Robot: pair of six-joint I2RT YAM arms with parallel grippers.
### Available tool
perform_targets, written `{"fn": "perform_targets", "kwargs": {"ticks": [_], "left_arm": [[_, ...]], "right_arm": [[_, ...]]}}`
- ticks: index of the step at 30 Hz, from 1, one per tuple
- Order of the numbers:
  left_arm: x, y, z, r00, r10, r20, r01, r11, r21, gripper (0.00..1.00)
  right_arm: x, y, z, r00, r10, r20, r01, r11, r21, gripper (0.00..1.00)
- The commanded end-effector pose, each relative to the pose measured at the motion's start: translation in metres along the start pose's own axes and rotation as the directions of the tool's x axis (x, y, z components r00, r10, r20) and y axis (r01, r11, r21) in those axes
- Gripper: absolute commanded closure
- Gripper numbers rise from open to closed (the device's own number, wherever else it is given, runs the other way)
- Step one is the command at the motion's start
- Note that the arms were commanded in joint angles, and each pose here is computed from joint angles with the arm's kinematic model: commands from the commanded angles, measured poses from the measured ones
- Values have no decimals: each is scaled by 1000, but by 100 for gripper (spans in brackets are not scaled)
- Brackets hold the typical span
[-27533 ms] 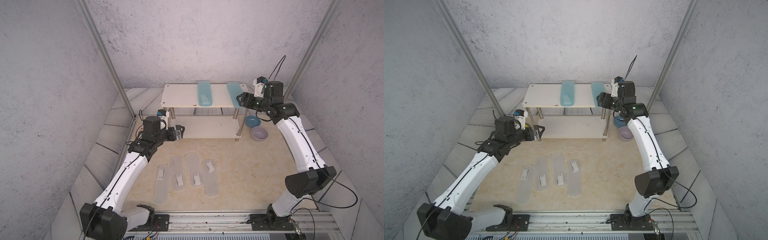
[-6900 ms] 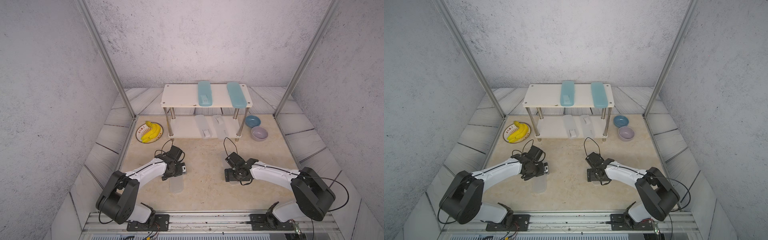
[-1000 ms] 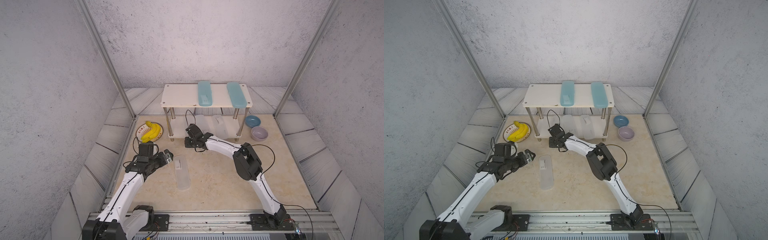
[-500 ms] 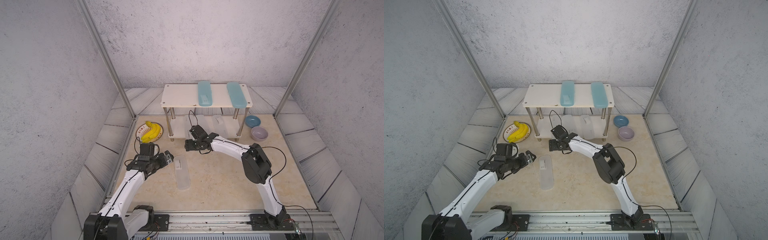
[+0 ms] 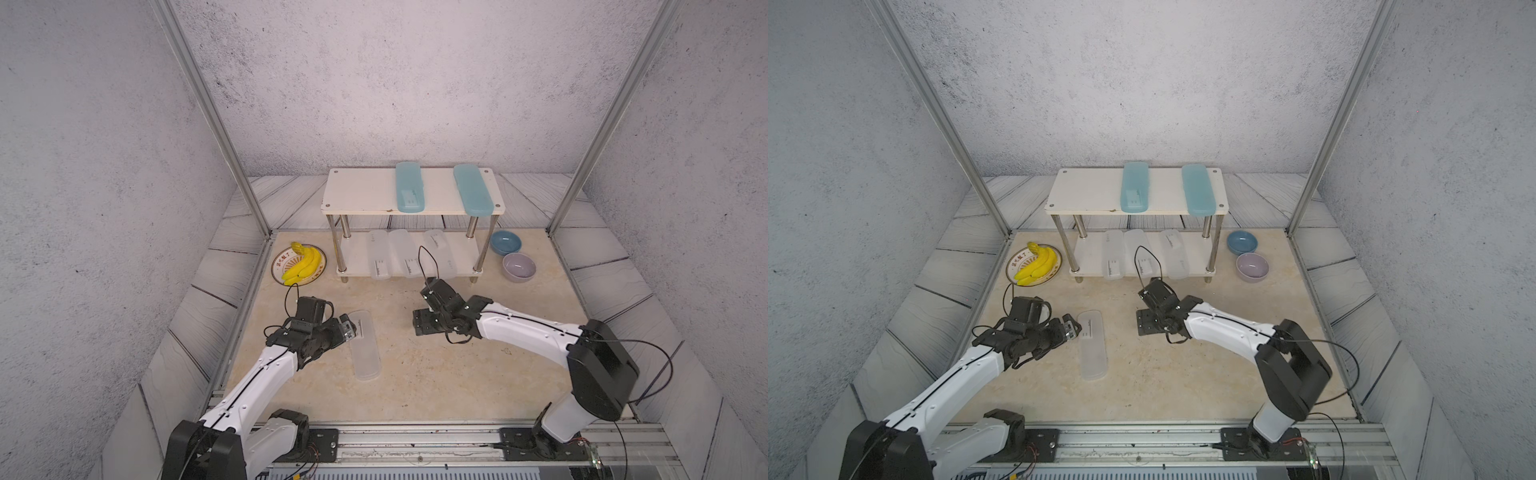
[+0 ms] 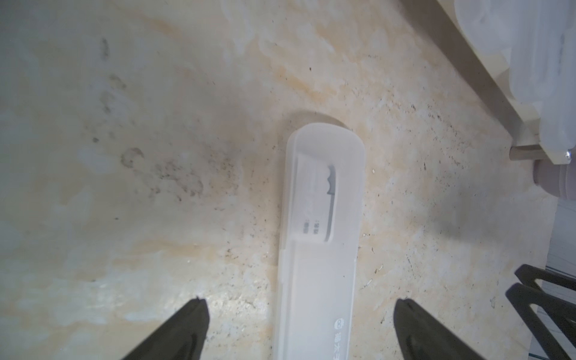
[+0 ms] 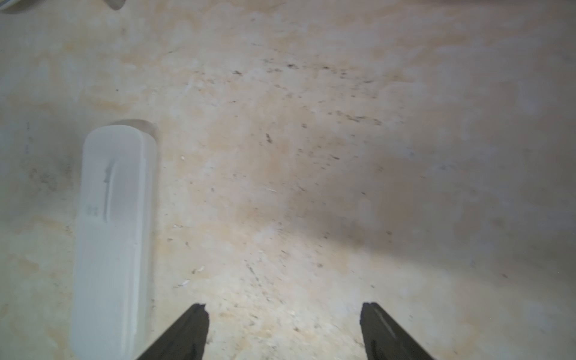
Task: Place the pencil cases on the shelf according to color
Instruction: Adjust the pencil case on the shelf.
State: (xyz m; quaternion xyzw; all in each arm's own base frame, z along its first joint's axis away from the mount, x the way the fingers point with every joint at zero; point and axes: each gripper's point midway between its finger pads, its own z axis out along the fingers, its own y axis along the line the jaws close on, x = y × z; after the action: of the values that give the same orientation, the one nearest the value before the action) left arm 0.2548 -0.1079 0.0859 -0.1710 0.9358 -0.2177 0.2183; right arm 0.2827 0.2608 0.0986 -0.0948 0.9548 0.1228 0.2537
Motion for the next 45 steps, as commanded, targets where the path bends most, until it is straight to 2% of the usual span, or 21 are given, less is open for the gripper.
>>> {"fn": "perform_targets", "kwargs": {"ticks": [1, 5, 7, 11, 15, 22, 29, 39, 45], "left_arm": [[-4, -7, 5, 999, -14, 40, 13, 1000, 9, 1], [-8, -11, 7, 999, -16, 44, 15, 1000, 15, 1], [-13, -14, 5, 999, -3, 52, 2, 1000, 11, 1], [-21, -17, 3, 997, 22, 77, -22, 1000, 4, 1], [-22, -17, 5, 996, 36, 76, -37, 999, -1, 0], [-18, -12, 11, 997, 55, 58, -54, 998, -17, 0], [-23, -7, 8, 992, 101, 79, -97, 994, -57, 1], [-37, -14, -4, 982, 118, 145, -114, 993, -37, 1], [-35, -10, -3, 982, 122, 147, -118, 992, -36, 1]], "right_arm": [[-13, -37, -18, 986, 65, 153, -78, 994, 79, 18], [-29, -63, -22, 958, 186, 219, -193, 981, 15, 19], [-45, -75, -22, 942, 231, 244, -239, 971, 4, 24], [-81, -83, -13, 887, 384, 255, -373, 923, -95, 40], [-115, -67, 0, 844, 491, 218, -444, 866, -230, 59], [-151, -53, 27, 761, 614, 208, -535, 776, -335, 77], [-166, -35, 51, 731, 661, 169, -553, 720, -420, 85], [-181, -34, 73, 710, 676, 198, -567, 716, -408, 88], [-196, -37, 78, 715, 655, 244, -550, 743, -383, 88]]}}
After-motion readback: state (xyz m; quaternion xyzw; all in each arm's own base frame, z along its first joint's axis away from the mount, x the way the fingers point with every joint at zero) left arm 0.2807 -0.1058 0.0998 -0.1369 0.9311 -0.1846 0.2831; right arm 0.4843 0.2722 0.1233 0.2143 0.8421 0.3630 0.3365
